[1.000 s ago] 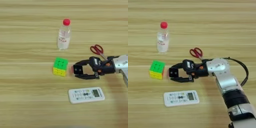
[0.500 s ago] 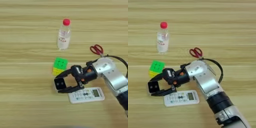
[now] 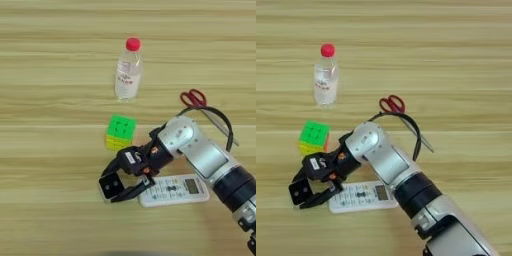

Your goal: Move the objects on the table

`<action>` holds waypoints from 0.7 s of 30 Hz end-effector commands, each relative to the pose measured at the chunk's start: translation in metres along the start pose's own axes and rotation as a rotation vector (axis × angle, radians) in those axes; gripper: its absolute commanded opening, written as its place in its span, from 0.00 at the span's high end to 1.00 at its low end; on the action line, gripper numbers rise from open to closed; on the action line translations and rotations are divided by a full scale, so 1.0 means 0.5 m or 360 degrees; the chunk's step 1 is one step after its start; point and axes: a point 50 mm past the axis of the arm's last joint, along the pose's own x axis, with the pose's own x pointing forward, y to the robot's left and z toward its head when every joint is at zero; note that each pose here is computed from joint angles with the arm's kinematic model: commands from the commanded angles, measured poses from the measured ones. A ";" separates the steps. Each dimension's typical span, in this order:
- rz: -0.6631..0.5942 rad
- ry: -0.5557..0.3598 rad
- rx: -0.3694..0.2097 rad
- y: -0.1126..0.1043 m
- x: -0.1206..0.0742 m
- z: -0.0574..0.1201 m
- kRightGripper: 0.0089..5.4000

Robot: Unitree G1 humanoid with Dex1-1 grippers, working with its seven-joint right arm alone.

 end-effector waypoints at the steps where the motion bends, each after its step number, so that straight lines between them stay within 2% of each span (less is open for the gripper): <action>1: -0.0088 0.0049 -0.0151 -0.033 -0.031 0.034 0.54; 6: -0.0059 0.0050 -0.0096 -0.029 -0.030 0.027 0.54; 9: -0.0060 0.0045 -0.0092 -0.029 -0.029 0.026 0.47; 15: -0.0091 0.0019 -0.0122 -0.031 -0.031 0.028 0.35; 21: -0.0154 -0.0080 -0.0178 -0.040 -0.050 0.056 0.25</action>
